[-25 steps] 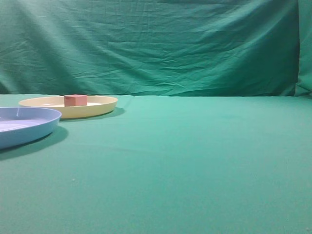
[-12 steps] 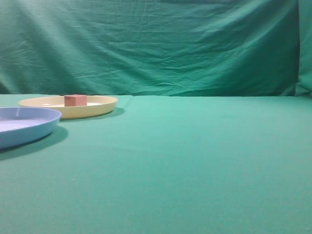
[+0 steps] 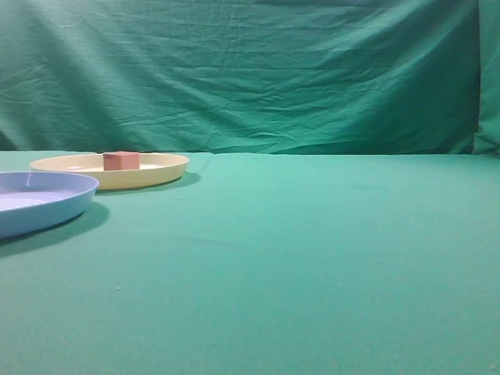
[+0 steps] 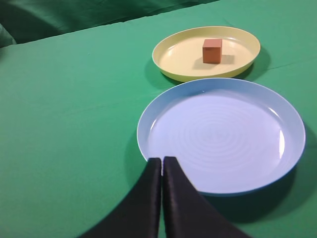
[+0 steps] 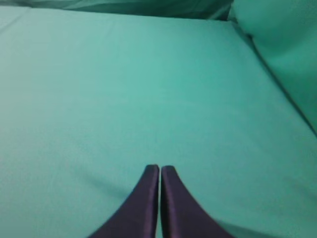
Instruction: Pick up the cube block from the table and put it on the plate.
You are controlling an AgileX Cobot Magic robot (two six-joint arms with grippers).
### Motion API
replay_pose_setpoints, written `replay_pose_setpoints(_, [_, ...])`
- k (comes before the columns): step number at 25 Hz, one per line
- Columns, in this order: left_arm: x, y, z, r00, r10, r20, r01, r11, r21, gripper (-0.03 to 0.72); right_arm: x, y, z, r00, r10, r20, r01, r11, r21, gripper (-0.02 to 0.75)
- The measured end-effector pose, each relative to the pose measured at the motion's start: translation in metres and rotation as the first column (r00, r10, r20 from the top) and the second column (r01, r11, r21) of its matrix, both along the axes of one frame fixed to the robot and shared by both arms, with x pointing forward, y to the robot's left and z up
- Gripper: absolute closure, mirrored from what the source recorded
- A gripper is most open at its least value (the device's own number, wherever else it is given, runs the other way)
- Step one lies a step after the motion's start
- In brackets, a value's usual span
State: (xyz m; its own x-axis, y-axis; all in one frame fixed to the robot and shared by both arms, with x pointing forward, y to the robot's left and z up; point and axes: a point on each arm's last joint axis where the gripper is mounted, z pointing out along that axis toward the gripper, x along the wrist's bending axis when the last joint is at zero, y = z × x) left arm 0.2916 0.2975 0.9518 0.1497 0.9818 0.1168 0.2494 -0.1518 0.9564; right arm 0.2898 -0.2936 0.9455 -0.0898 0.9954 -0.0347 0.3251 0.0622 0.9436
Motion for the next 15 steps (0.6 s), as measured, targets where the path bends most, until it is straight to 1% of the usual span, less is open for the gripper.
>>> replay_pose_setpoints(5, [0.0,0.0,0.0,1.0,0.0,0.0,0.0,1.0,0.0,0.688,0.0002,0.0012,0.0002,1.0,0.028,0.01,-0.028,1.0,-0.006,0.738])
replay_pose_setpoints(15, [0.0,0.0,0.0,1.0,0.0,0.0,0.0,1.0,0.0,0.688,0.0003,0.0012,-0.0001,1.0,0.028,0.011,-0.028,1.0,-0.008,0.738])
